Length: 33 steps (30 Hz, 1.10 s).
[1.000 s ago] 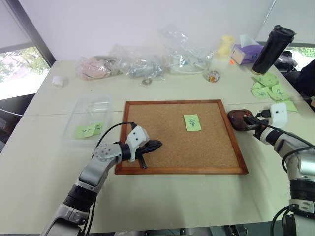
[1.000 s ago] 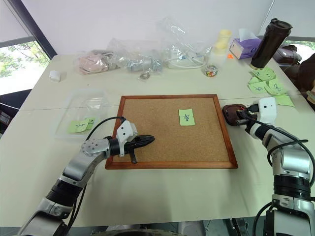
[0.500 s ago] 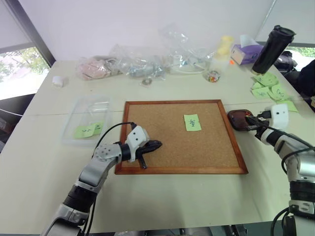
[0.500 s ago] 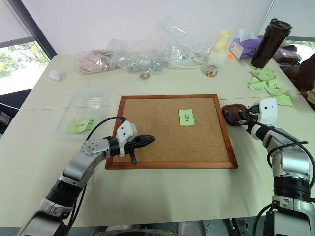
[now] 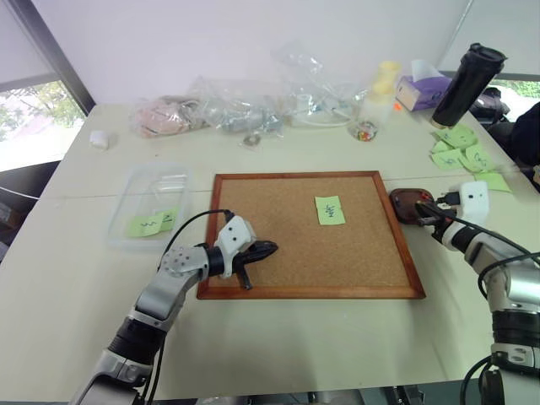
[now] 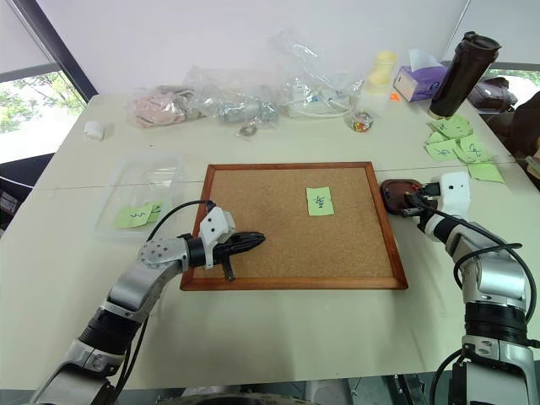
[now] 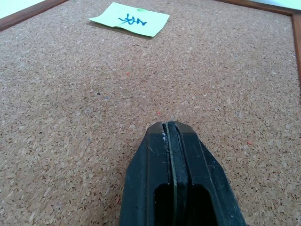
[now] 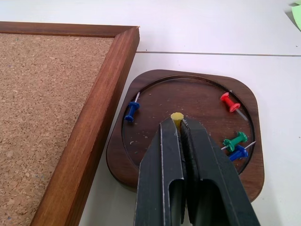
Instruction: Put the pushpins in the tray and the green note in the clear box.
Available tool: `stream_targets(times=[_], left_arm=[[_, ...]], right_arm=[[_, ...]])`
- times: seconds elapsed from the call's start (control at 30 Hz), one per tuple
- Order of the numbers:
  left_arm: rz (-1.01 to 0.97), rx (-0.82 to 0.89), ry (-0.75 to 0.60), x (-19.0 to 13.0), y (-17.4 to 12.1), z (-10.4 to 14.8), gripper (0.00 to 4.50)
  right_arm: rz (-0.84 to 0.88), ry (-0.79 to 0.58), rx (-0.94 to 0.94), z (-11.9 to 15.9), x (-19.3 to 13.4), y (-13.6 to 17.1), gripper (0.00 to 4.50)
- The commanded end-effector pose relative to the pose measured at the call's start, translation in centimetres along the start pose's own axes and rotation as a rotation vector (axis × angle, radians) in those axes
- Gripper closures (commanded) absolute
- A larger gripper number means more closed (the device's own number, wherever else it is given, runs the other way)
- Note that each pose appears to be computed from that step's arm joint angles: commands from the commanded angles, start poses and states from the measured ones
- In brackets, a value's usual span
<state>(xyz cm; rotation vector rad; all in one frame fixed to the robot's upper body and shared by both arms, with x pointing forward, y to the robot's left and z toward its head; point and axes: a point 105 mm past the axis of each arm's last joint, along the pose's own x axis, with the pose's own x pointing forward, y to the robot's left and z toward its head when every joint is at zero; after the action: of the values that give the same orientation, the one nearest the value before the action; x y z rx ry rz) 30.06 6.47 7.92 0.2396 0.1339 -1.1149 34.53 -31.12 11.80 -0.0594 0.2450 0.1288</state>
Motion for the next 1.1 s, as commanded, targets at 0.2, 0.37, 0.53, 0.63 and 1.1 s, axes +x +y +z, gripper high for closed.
stream_targets(times=[0.2, 0.37, 0.53, 0.63, 1.1], left_arm=[[-0.006, -0.045, 0.078, -0.3, -0.4, -2.1, 4.50], [-0.006, -0.045, 0.079, -0.3, -0.4, -2.1, 4.50], [-0.008, -0.044, 0.078, -0.3, -0.4, -2.1, 4.50], [-0.008, -0.045, 0.079, -0.3, -0.4, -2.1, 4.50], [-0.009, -0.039, 0.074, -0.1, -0.3, -2.0, 4.50]], right_arm=[[0.017, -0.041, -0.015, 1.5, 0.0, 0.4, 2.74], [0.013, -0.059, -0.022, 2.2, -0.2, 0.2, 2.33], [0.044, -0.117, -0.035, 4.4, -0.7, 0.9, 2.33], [0.111, -0.136, -0.043, 5.4, -0.9, 2.5, 2.33], [0.434, -0.027, -0.071, 3.1, 1.4, 13.8, 2.33]])
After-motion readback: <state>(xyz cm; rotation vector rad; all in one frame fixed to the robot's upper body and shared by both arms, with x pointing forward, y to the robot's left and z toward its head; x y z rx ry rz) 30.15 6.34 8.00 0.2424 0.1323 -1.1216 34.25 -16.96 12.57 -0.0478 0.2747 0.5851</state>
